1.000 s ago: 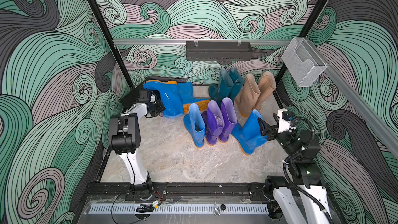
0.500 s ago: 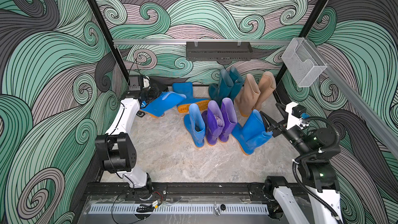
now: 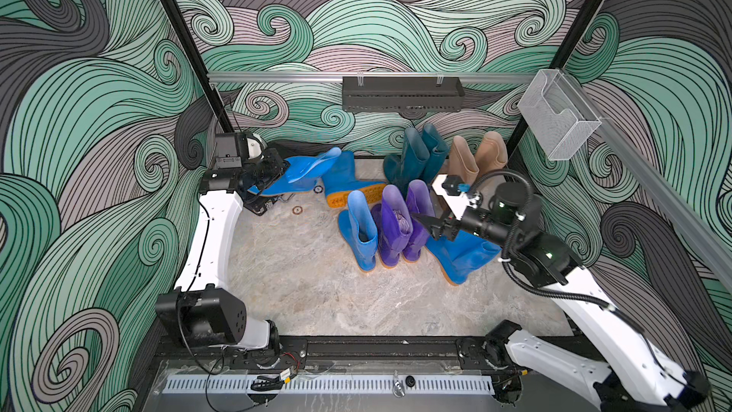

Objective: Match and arrange rain boots in pairs
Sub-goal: Pair a pair of rain boots at the center of the board.

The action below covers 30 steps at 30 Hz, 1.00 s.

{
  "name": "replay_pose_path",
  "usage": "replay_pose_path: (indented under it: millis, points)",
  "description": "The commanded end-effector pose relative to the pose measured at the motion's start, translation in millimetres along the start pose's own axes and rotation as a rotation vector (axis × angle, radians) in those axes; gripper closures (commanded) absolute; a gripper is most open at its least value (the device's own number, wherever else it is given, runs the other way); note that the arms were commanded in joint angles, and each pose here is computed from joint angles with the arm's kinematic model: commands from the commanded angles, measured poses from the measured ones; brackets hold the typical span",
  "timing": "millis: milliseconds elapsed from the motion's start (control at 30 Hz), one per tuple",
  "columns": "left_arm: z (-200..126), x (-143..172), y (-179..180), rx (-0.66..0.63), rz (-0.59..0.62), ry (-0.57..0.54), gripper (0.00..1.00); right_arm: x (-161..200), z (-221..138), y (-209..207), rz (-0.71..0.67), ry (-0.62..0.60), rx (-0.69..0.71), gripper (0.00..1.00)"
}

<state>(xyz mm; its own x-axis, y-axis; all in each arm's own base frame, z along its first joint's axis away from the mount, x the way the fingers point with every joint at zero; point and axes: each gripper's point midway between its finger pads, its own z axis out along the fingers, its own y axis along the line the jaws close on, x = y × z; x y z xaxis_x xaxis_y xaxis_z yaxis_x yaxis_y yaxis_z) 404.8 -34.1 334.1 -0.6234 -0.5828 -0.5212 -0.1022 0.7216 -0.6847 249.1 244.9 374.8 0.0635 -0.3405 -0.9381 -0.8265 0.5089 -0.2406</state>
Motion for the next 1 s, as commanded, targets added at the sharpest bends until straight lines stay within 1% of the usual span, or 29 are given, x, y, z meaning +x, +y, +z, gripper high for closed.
replay_pose_path:
  millis: [0, 67, 133, 233, 333, 467, 533, 567, 633, 733, 767, 833, 967]
  points:
    - [-27.5, -11.4, -31.8, 0.099, 0.039, -0.074, 1.0, -22.7, 31.1, -1.6, -0.119, -0.032, 0.004, 0.12]
    - [-32.4, -12.5, -35.1, 0.102, 0.045, -0.084, 1.0, -34.1, 59.7, 5.2, -0.143, -0.034, -0.036, 0.11]
    - [-35.2, -12.6, -36.3, 0.097, 0.051, -0.081, 1.0, -42.9, 92.2, 8.8, -0.159, -0.015, -0.045, 0.08]
    - [-39.0, -10.8, -39.7, 0.104, 0.051, -0.074, 1.0, -46.3, 135.8, 9.0, -0.176, 0.022, -0.052, 0.07]
    - [-45.0, -6.1, -40.8, 0.105, 0.048, -0.07, 1.0, -50.8, 166.2, 7.4, -0.165, 0.037, -0.058, 0.05]
    - [-52.4, 4.0, -43.3, 0.13, 0.025, -0.06, 1.0, -53.7, 190.0, 8.9, -0.171, 0.033, -0.087, 0.03]
    - [-55.2, 9.7, -45.8, 0.152, 0.009, -0.053, 1.0, -54.9, 198.9, 10.5, -0.191, 0.043, -0.108, 0.01]
    - [-56.3, 11.6, -46.9, 0.159, 0.004, -0.051, 1.0, -49.8, 202.3, 10.3, -0.182, 0.071, -0.112, 0.01]
    - [-58.2, 16.0, -48.4, 0.174, -0.009, -0.046, 1.0, -47.3, 210.0, 8.4, -0.181, 0.081, -0.106, 0.01]
    - [-59.8, 19.7, -51.5, 0.188, -0.013, -0.037, 1.0, -47.6, 217.2, 7.3, -0.17, 0.067, -0.099, 0.01]
    - [-60.8, 20.4, -52.6, 0.191, -0.012, -0.036, 1.0, -53.8, 219.1, 5.4, -0.167, 0.039, -0.089, 0.01]
    - [-60.9, 21.4, -53.1, 0.191, -0.011, -0.032, 1.0, -54.3, 223.7, 2.5, -0.168, 0.027, -0.071, 0.01]
    - [-62.8, 23.1, -51.5, 0.177, -0.004, -0.027, 1.0, -64.0, 219.5, 1.1, -0.185, -0.024, -0.053, 0.01]
